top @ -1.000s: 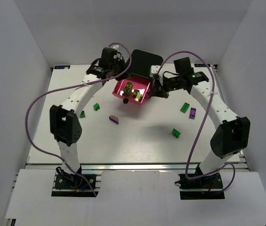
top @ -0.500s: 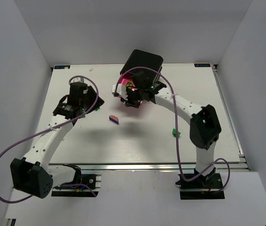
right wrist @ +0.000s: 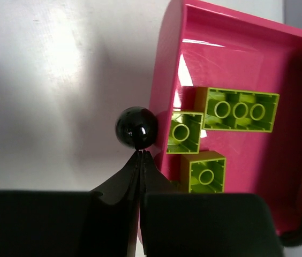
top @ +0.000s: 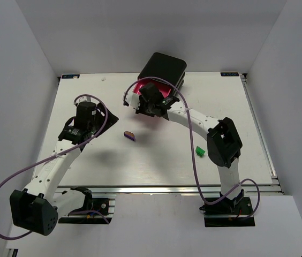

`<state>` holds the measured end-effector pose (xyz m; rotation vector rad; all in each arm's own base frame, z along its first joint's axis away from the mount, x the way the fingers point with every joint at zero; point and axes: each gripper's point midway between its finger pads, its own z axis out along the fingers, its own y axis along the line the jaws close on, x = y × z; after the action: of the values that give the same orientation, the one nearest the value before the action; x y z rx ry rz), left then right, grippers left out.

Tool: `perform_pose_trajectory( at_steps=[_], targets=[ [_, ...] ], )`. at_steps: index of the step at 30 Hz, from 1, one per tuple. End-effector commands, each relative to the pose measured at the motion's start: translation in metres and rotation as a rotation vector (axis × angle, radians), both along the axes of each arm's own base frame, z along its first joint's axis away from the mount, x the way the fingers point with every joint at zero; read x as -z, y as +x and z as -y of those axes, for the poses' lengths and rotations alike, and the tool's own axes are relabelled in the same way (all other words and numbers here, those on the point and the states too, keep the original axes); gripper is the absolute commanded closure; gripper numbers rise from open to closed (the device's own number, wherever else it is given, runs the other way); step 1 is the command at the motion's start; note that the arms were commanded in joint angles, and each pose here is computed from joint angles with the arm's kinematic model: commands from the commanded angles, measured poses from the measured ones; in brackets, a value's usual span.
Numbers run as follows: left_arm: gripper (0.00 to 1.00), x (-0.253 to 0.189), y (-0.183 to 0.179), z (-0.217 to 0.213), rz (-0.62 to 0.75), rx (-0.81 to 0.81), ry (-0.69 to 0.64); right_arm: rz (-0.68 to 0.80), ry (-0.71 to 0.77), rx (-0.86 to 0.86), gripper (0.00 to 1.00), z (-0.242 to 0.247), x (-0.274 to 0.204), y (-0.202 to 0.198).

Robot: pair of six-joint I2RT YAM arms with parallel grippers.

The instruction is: Sort the legos into containers by color

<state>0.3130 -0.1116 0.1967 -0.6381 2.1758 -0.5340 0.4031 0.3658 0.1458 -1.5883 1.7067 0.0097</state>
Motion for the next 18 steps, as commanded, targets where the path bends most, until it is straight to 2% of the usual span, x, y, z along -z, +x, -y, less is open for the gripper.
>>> perform_pose_trajectory(
  at_steps=[1, 9, 18],
  targets=[
    [0.19, -0.006, 0.004, 0.009, 0.033, 0.013, -0.065, 0.197, 0.058, 0.109, 1.00, 0.007, -0.055, 0.045],
    [0.18, -0.006, 0.013, 0.025, 0.057, 0.065, -0.126, 0.277, 0.063, 0.156, 1.00, 0.019, -0.074, 0.065],
    [0.17, -0.006, 0.032, 0.052, 0.077, 0.168, -0.204, 0.302, 0.051, 0.258, 1.00, 0.046, -0.073, 0.115]
  ],
)
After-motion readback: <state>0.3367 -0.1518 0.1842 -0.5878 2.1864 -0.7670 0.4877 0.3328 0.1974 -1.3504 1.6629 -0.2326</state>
